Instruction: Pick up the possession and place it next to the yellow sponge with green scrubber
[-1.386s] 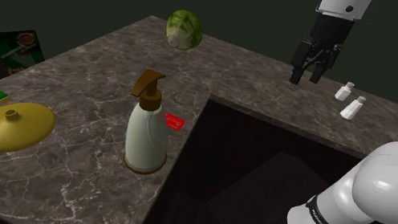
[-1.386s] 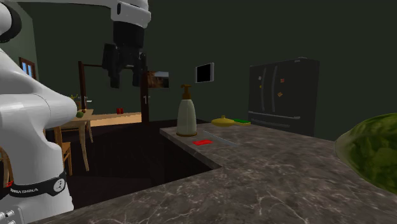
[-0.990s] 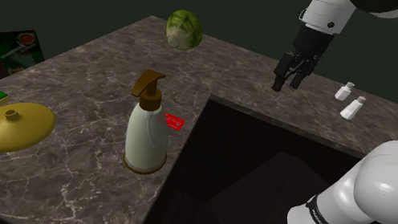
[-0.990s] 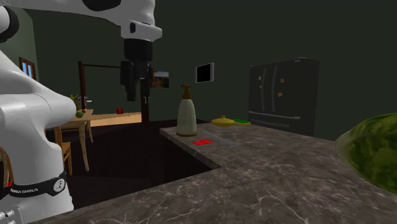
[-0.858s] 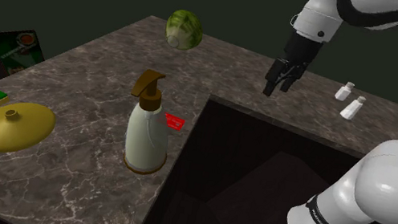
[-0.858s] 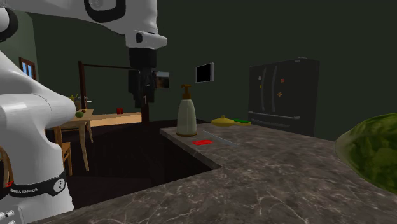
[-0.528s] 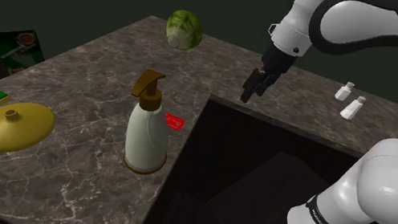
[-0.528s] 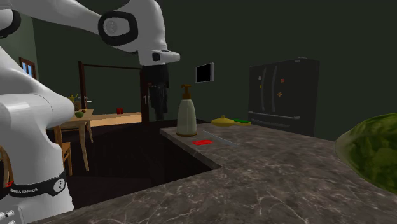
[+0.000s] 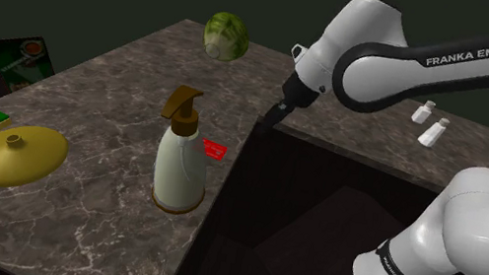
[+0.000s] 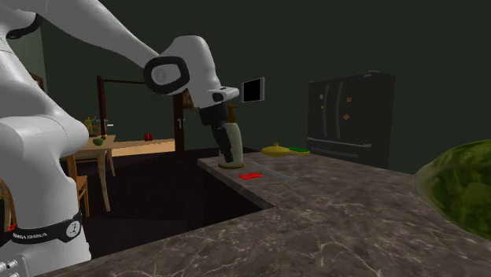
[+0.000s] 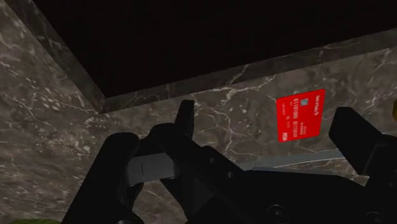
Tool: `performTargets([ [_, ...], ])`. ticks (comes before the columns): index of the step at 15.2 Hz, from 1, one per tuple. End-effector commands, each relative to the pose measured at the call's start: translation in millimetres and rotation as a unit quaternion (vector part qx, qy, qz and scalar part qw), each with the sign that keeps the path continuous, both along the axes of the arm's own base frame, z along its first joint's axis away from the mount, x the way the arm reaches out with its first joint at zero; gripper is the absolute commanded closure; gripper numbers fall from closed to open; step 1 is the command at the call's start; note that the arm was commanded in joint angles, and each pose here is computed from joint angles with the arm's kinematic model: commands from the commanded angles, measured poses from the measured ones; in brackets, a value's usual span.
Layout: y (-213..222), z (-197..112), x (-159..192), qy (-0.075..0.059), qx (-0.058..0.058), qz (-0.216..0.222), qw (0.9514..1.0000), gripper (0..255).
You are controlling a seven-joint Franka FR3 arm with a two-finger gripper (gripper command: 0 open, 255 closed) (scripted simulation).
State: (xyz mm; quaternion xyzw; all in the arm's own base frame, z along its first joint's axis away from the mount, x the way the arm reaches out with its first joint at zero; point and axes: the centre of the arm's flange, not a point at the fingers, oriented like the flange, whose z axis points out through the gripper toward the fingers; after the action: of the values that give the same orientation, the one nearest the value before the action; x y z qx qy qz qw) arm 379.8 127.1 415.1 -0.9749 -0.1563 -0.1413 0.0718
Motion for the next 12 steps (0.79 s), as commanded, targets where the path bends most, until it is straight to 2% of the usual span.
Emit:
performTargets([
  [1, 18.0, -16.2, 9.3, -0.028, 0.004, 0.024, 0.9993, 0],
  [5, 52.0, -41.1, 25.9, -0.078, 0.010, 0.070, 0.9944, 0],
  [10, 97.0, -69.4, 45.4, -0.141, 0.018, 0.128, 0.9815, 0],
  [11, 101.1, -71.8, 47.1, -0.146, 0.019, 0.133, 0.9800, 0],
  [12, 102.7, -76.2, 49.5, -0.146, 0.019, 0.133, 0.9800, 0],
])
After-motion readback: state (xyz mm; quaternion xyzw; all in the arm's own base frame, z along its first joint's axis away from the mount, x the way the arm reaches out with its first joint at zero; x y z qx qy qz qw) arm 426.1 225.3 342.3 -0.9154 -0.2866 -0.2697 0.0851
